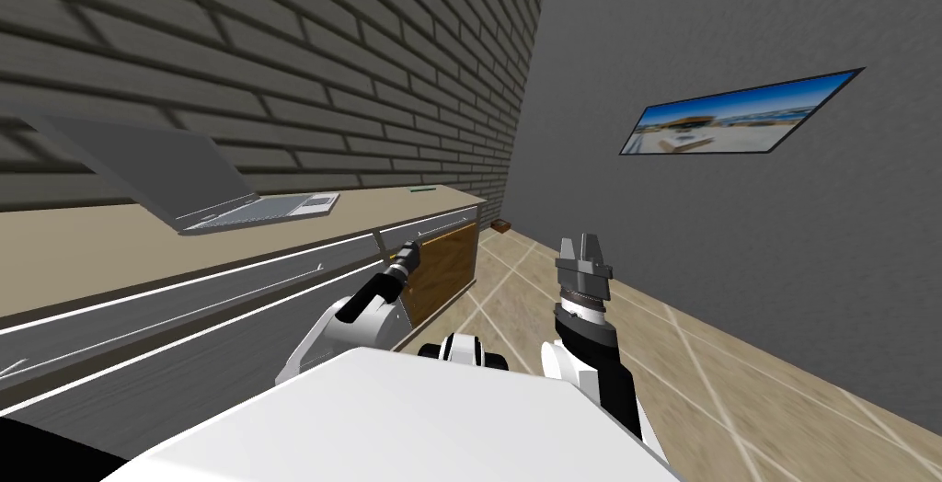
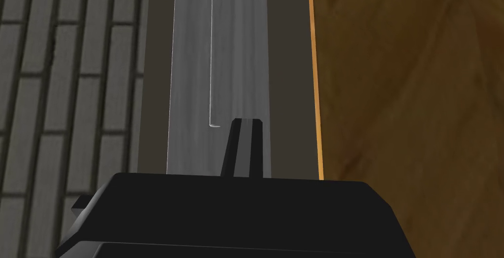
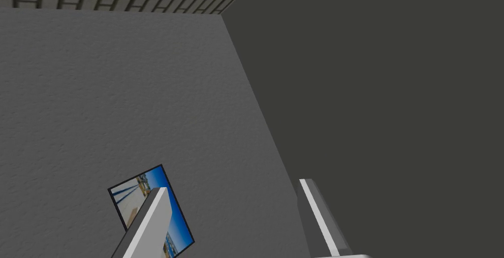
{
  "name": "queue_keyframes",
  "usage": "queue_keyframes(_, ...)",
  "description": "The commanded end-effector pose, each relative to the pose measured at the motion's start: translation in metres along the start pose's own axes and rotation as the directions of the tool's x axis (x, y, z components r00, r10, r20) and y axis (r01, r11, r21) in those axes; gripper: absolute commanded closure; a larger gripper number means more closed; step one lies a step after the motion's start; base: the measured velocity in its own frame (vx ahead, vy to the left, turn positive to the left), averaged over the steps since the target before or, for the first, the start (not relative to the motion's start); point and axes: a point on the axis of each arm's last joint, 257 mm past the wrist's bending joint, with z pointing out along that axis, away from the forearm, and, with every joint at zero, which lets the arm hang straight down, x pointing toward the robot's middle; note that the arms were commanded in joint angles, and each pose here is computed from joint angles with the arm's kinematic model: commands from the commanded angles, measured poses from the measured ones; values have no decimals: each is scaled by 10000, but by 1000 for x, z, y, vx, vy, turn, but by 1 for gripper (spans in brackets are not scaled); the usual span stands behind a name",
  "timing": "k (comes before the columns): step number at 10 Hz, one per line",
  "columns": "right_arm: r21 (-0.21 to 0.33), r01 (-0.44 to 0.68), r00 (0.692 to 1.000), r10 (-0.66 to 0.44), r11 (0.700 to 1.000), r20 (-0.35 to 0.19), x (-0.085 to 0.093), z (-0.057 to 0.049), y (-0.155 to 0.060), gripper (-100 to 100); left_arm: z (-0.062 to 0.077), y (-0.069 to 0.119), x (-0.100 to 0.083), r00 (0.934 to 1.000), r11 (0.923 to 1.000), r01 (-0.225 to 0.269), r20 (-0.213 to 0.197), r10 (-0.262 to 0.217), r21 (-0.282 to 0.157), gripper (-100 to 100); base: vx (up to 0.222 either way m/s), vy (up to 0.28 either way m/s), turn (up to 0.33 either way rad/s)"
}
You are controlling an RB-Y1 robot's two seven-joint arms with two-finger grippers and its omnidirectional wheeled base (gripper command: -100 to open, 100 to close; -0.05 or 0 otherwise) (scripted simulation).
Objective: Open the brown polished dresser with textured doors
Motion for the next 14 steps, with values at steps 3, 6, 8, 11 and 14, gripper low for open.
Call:
queue_keyframes(3,1,1,10000,-1,10000,0,0,0,0,0,36,7,0,9999,9998,-63,-134,61,-171,100,-93,-47,42)
queue_keyframes(6,0,0,10000,0,10000,0,0,0,0,0,56,-6,7,9995,10000,-64,-309,66,67,100,-105,-47,35)
queue_keyframes(8,1,0,10000,0,10000,0,0,0,0,0,71,-9,9,9992,10000,-54,-386,57,67,100,-97,-70,44)
queue_keyframes(11,1,1,10000,-1,10000,-1,0,0,0,0,95,-8,9,9989,10000,-2,-470,-2,-87,100,-96,-39,41)
queue_keyframes(14,1,0,10000,0,10000,0,0,0,0,0,113,-20,15,9980,10000,36,-625,-34,28,100,-99,-46,36)
